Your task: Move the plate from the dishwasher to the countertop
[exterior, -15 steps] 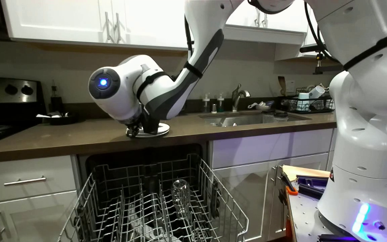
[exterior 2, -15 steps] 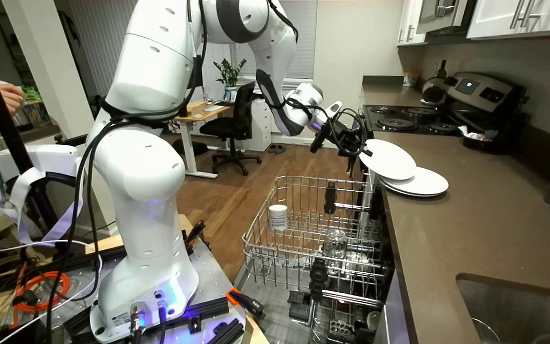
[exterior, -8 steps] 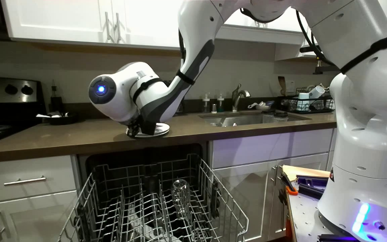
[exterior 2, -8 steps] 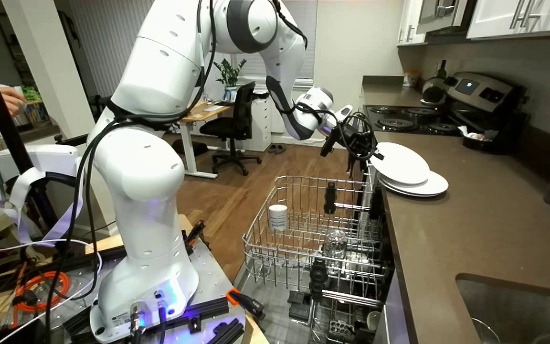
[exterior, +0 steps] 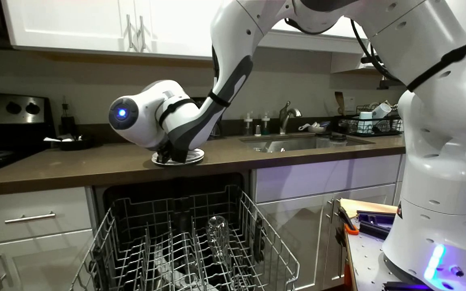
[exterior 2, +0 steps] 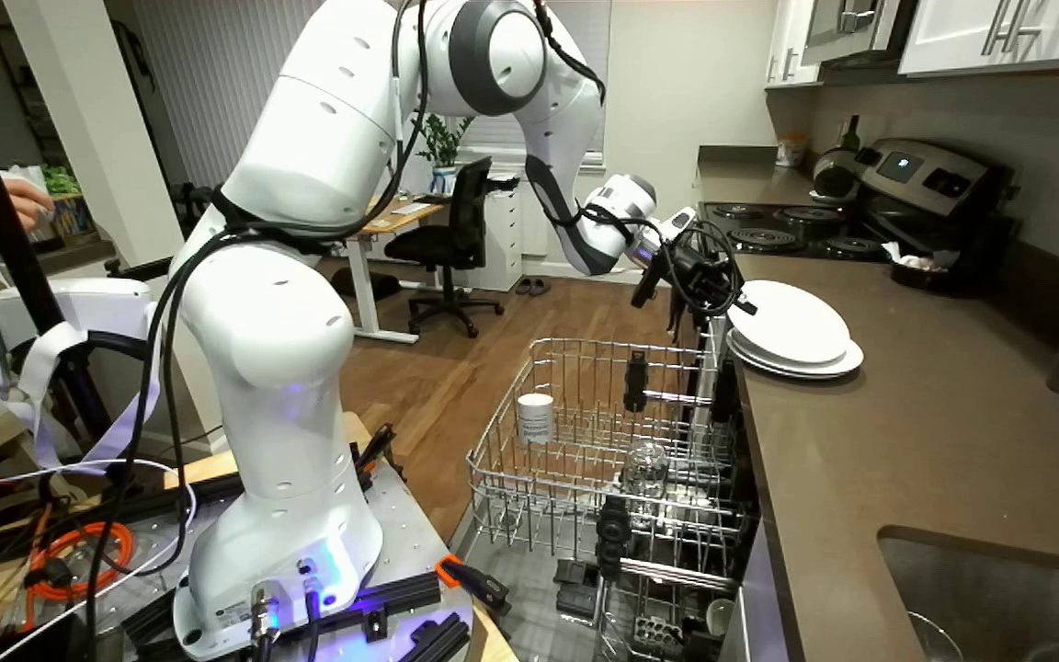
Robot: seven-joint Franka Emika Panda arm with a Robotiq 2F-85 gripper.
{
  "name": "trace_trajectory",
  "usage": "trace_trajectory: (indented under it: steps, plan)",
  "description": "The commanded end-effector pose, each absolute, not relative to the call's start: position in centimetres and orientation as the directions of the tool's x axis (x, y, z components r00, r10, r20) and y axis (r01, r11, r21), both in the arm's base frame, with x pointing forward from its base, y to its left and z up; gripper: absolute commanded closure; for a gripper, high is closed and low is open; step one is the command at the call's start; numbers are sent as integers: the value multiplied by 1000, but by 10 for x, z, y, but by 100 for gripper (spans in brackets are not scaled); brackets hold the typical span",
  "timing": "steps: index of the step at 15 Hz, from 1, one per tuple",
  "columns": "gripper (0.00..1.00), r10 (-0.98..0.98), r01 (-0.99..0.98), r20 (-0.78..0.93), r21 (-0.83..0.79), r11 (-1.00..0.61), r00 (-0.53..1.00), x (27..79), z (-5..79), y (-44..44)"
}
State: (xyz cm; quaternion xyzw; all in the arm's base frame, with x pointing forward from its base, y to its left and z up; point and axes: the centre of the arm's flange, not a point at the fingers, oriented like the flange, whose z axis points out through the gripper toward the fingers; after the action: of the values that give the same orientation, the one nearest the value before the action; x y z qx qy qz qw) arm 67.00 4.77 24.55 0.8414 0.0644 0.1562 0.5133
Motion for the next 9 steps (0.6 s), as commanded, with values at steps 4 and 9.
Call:
trace_trajectory:
  steps: [4,9]
  plan:
    - [92,212,-58,172,887,-458,962,686,248,32]
    - [78,191,-59,168,880,-472,967,691,249,27]
